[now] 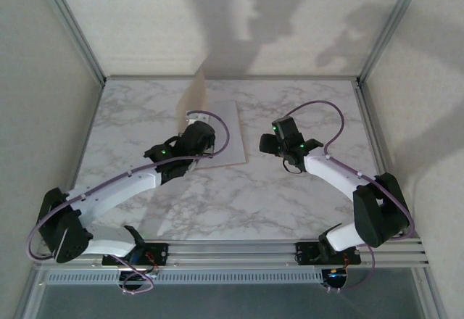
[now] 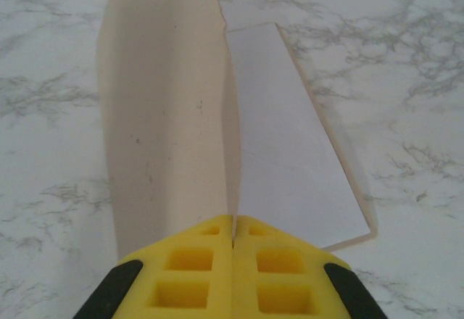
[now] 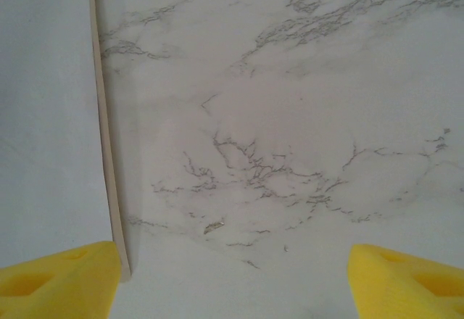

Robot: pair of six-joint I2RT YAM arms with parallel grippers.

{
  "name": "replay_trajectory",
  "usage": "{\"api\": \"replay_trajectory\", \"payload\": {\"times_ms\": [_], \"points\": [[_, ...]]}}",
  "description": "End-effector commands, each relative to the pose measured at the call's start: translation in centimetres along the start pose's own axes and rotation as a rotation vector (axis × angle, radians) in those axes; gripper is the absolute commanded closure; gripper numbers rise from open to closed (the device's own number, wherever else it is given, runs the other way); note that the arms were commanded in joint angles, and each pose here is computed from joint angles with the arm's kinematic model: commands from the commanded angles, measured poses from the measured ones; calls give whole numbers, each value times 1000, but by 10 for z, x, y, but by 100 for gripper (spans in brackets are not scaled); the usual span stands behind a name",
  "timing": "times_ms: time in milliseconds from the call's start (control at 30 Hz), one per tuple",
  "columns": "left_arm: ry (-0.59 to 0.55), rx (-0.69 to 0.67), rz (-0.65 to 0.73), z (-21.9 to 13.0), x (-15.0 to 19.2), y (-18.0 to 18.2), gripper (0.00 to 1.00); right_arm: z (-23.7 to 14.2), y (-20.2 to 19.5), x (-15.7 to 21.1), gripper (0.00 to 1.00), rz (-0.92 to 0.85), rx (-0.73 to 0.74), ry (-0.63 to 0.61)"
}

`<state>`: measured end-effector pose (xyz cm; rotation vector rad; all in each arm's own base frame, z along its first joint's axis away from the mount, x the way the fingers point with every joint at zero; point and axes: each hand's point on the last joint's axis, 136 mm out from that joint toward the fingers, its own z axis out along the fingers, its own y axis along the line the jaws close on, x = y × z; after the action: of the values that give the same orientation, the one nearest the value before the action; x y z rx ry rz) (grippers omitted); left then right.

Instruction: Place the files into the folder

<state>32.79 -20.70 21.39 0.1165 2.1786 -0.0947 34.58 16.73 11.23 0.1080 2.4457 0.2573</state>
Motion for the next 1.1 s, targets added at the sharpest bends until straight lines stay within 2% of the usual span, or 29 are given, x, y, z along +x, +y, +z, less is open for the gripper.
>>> {"api": "replay_trajectory", "payload": {"times_ms": [0,100,300,533,800,967,1067], "points": [[22,35,27,7,3,-20,95,-4,-1,-9,18,10,22,-22],[48,43,60,14,12,-33,92,-4,-3,-9,18,12,31,-26],[100,66,124,28,33,-59,76,-6,-5,-11,18,17,41,-37],[134,117,156,37,48,-86,67,-5,-9,-11,18,20,55,-38],[127,219,119,34,46,-109,59,-4,-12,-12,18,32,62,-34],[87,257,87,27,33,-114,55,-5,-13,-12,18,35,63,-37],[40,281,61,20,19,-116,49,-6,-14,-13,18,37,62,-46]]}}
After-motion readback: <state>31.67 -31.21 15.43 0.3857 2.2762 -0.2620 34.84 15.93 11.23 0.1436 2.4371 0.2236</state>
